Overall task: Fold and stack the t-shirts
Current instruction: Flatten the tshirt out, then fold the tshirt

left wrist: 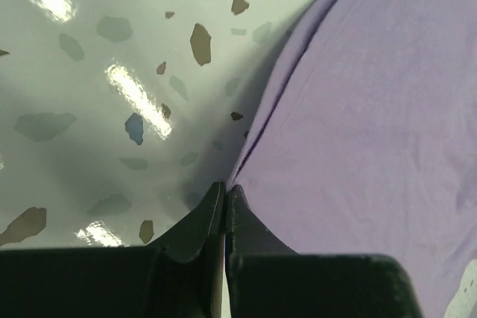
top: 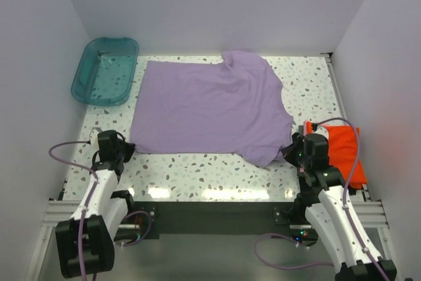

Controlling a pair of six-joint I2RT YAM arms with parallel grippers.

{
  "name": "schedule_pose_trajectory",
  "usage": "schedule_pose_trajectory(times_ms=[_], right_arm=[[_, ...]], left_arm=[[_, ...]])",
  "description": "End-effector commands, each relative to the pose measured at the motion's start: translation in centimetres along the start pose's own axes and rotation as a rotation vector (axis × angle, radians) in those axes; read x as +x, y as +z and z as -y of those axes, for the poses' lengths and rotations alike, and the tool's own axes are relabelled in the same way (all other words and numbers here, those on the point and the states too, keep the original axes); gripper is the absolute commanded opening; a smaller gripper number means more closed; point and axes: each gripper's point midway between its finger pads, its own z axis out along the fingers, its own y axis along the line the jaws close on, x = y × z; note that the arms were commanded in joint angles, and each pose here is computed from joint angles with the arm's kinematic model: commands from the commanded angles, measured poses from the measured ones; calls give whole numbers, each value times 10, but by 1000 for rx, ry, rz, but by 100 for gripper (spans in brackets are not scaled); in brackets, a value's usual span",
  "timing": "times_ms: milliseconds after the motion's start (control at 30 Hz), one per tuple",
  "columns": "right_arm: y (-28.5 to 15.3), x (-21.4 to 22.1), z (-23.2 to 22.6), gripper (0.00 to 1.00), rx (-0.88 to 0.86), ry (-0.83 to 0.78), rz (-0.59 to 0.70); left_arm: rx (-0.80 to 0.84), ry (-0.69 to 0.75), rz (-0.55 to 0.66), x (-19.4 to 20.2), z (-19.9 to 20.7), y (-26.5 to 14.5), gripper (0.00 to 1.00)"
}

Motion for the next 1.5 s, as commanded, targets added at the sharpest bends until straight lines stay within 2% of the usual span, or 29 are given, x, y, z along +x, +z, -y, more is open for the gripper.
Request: schedule_pose_trajectory(times_ms=[0, 167, 233, 267, 333, 500, 633, 667, 1033, 1200, 1467], right_arm=[[-24, -15, -4, 0, -5, 25, 60], [-41, -55, -28, 0, -56, 0, 172], [-36, -70, -37, 0, -61, -13, 197], [-29, -78, -43, 0, -52, -23, 184], [-22, -94, -55, 0, -61, -28, 209], [18, -119, -73, 0, -24, -28, 190], [42, -139, -90, 0, -22, -28, 189], [45, -148, -98, 0, -33, -26, 198], [111, -174, -126, 0, -14, -37, 149], [124, -180, -127, 0, -1, -40, 151], [121, -206, -142, 0, -14, -67, 209]], left_arm=[[-75, -28, 89, -15, -14, -14, 0], [13, -21, 159, -37, 13, -26, 0], [45, 3, 129, -38, 28, -18, 0], [73, 13, 130, -47, 44, -19, 0], [56, 33, 83, -46, 52, -4, 0], [122, 39, 80, -68, 97, 18, 0], [92, 34, 41, -78, 117, 49, 0], [111, 34, 52, -89, 133, 51, 0], [73, 45, -21, -92, 156, 111, 0], [72, 72, -57, -85, 160, 127, 0], [48, 92, -70, -84, 156, 139, 1]])
